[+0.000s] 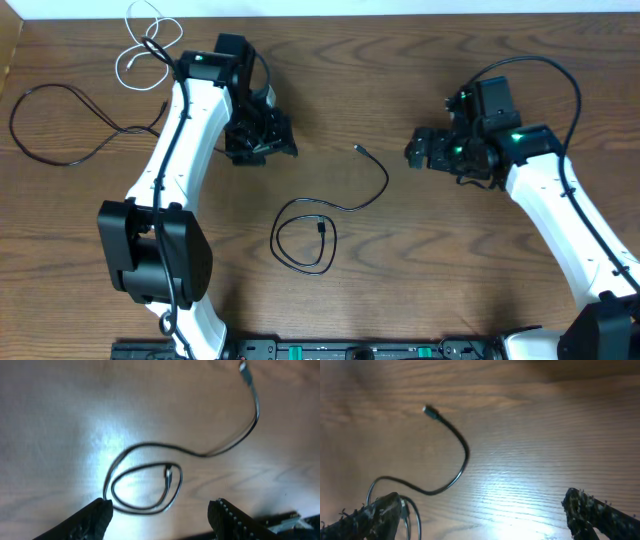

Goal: Untangle cables
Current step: 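Move the left gripper to the coiled black cable at the center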

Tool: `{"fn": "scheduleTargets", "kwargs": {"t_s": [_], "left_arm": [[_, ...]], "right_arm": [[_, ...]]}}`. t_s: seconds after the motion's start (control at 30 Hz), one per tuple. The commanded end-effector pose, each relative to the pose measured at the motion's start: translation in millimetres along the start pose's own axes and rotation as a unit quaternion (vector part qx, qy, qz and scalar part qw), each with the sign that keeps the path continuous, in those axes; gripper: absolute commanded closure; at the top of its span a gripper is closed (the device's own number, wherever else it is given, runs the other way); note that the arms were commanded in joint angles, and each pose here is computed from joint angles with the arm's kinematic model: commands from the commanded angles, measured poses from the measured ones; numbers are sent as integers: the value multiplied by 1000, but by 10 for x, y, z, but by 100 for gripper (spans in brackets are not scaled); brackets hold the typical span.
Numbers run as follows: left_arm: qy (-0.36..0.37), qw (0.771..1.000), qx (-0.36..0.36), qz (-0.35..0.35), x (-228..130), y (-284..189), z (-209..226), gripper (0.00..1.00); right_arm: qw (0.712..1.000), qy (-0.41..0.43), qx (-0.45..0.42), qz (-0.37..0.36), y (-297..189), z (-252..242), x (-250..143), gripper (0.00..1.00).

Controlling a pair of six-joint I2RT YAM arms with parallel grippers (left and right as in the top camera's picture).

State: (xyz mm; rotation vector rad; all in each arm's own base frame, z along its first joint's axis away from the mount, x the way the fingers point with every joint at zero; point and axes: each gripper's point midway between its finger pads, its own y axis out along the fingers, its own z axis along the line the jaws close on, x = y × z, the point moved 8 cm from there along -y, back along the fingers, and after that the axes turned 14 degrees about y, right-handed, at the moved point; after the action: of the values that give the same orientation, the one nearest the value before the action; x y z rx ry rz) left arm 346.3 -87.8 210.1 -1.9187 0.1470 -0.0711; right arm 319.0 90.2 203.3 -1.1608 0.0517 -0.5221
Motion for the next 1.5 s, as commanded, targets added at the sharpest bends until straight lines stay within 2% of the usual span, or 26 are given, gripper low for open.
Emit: {"fn": "scheduleTargets", "kwargs": {"t_s": [0.0,0.07,0.2,0.43,0.6,0.83,0.87,0.9,1.0,1.1,1.23,1.3,1.37,1.47], "left_arm": [[18,1000,15,19,-95,-21,-23,35],[26,999,15,27,-133,-28,-53,40],[60,998,29,14,-109,-34,-97,40],[56,998,29,-12,-73,-83,-140,40],[71,995,31,-56,-255,-421,-248,39],[109,984,38,-139,-686,-932,-479,39],[103,983,53,-144,-748,-958,-475,38],[85,982,75,-150,-814,-973,-450,21],[29,977,150,-151,-1046,-859,-322,15],[13,979,161,-125,-1157,-610,-243,4],[-40,982,166,-85,-1188,-255,-108,2],[-66,981,170,-60,-1203,-92,-49,2],[-62,982,176,-41,-1183,46,1,17],[-64,981,180,-21,-1148,196,48,18]], "right_arm": [[1000,27,-10,-6,-9,-133,78,1],[999,35,-12,-10,-21,-178,113,1],[999,40,-11,-10,-23,-184,119,1],[1000,23,-7,-2,3,-84,42,1],[1000,15,1,-6,12,-32,39,1],[1000,11,10,-18,10,-1,79,1],[1000,11,10,-19,10,0,81,1],[1000,11,10,-19,10,0,80,1],[1000,11,10,-19,11,-1,80,1],[1000,10,14,-23,10,10,94,1],[999,9,18,-29,9,26,113,1],[999,9,18,-29,9,26,115,1],[999,8,18,-29,9,27,113,1],[999,8,19,-28,10,31,108,1]]}}
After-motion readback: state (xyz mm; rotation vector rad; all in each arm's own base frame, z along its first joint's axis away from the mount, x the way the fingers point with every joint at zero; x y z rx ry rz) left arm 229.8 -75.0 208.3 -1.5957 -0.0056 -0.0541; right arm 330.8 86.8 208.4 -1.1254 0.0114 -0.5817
